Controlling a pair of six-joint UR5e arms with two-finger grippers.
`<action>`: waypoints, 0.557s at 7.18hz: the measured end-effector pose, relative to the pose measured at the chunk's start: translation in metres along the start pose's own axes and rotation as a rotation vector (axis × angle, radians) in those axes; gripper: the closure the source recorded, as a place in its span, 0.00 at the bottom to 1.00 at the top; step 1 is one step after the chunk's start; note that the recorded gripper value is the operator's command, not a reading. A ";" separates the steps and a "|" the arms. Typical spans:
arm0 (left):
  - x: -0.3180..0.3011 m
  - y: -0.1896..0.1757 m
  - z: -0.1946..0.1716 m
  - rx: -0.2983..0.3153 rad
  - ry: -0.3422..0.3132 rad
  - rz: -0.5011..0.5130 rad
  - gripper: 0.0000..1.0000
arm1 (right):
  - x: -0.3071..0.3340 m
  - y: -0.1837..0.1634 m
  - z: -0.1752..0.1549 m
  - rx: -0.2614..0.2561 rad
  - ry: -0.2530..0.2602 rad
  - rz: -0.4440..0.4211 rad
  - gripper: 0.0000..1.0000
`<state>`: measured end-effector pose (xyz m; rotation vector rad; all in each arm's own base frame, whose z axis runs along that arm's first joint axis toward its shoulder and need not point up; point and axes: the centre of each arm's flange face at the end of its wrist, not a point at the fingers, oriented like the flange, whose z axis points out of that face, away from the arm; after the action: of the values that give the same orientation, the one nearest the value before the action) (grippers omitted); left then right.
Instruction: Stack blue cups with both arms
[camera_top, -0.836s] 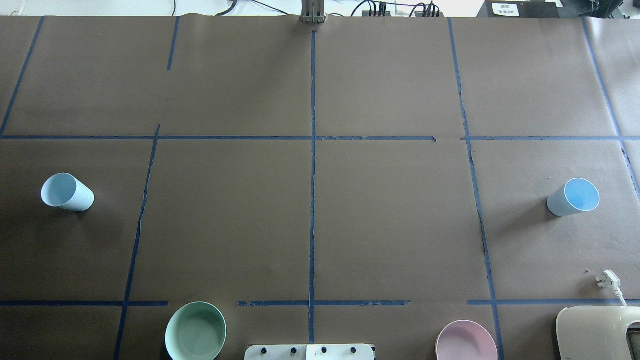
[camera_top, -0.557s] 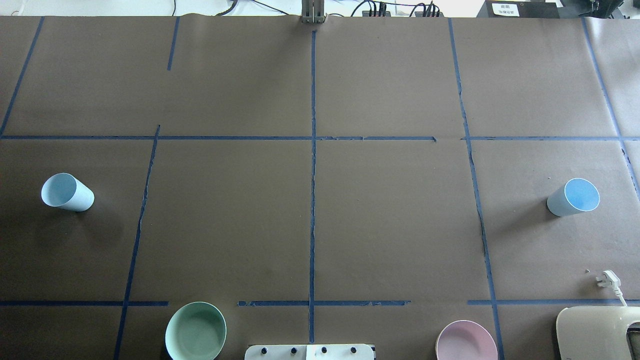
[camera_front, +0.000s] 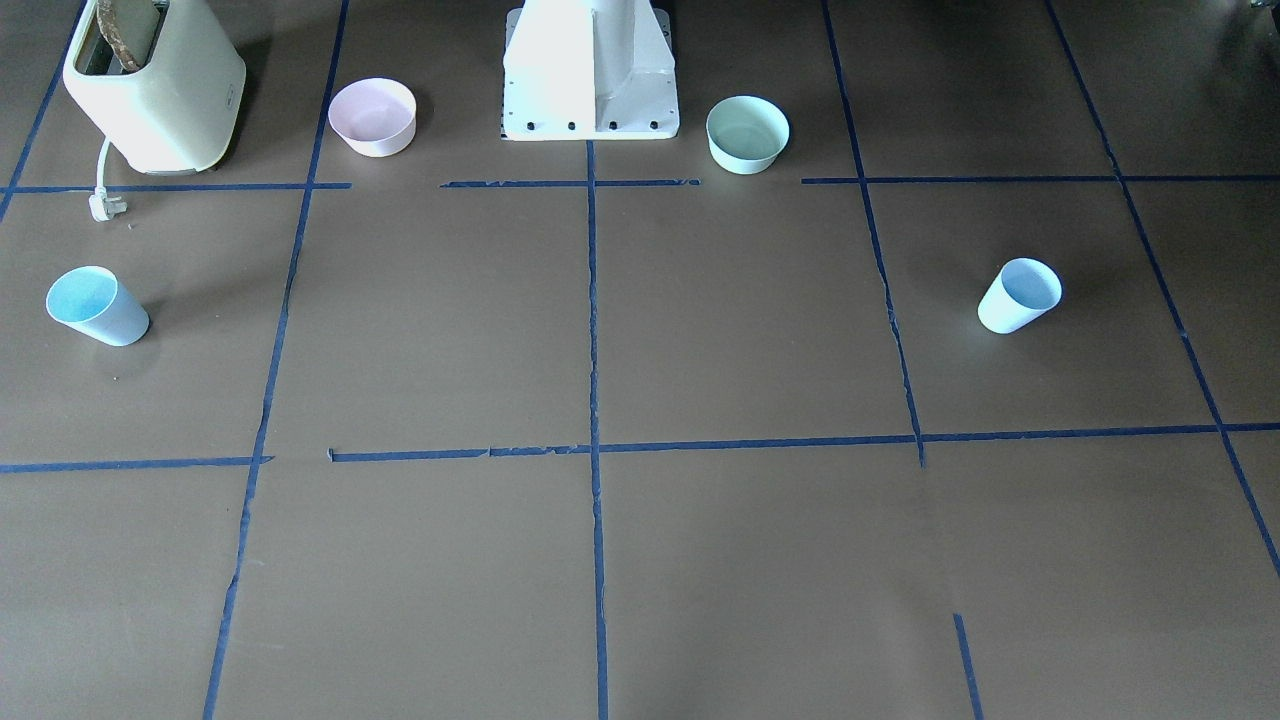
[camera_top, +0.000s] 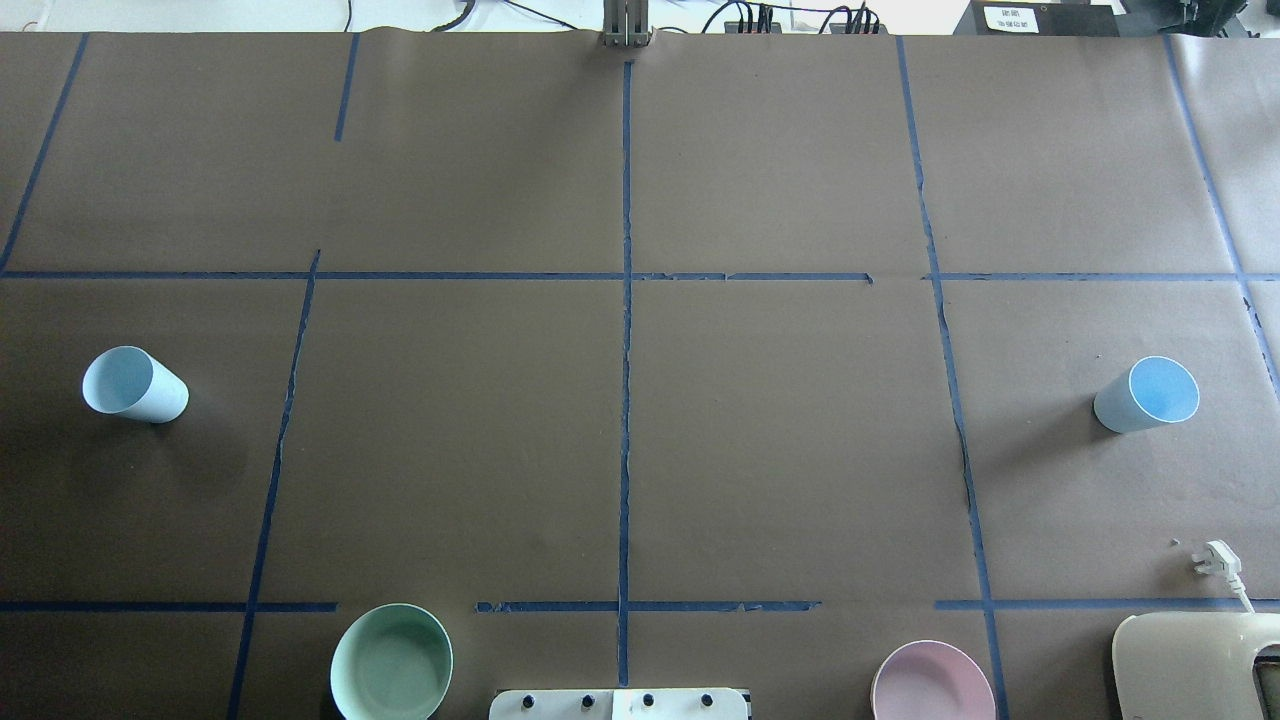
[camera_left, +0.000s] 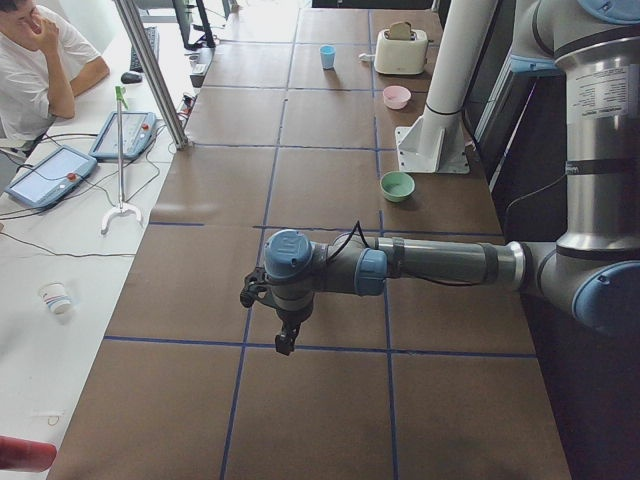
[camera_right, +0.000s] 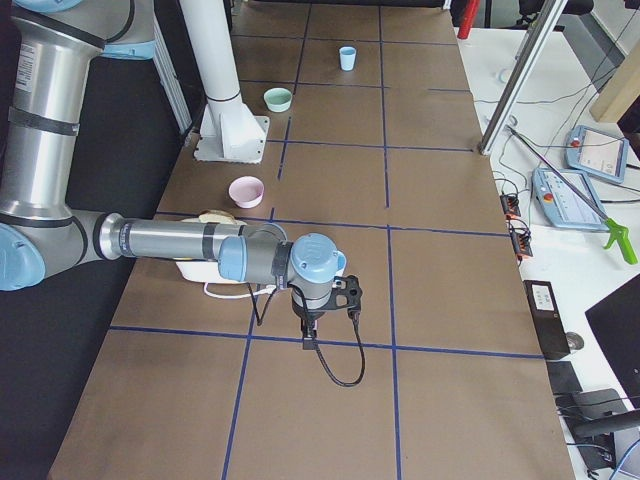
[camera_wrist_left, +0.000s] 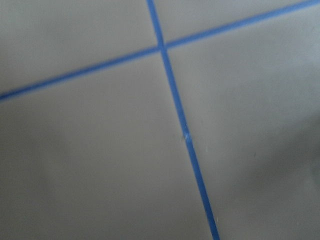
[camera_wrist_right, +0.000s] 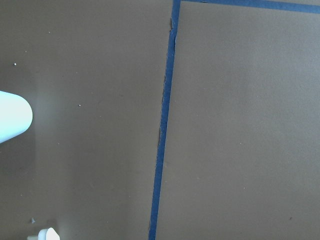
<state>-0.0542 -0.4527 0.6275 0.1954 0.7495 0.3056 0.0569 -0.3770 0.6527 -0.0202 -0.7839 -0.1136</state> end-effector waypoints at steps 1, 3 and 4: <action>0.007 -0.019 -0.008 0.050 -0.010 0.046 0.00 | 0.000 0.000 0.000 0.000 -0.001 -0.001 0.00; 0.034 -0.056 -0.010 0.104 -0.002 0.017 0.00 | -0.001 0.000 0.000 0.000 -0.003 -0.002 0.00; 0.056 -0.062 0.003 0.123 0.014 0.001 0.00 | -0.001 0.000 0.000 0.000 -0.004 -0.002 0.00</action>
<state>-0.0008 -0.4923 0.5765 0.3104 0.7826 0.2622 0.0558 -0.3772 0.6521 -0.0201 -0.7882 -0.1151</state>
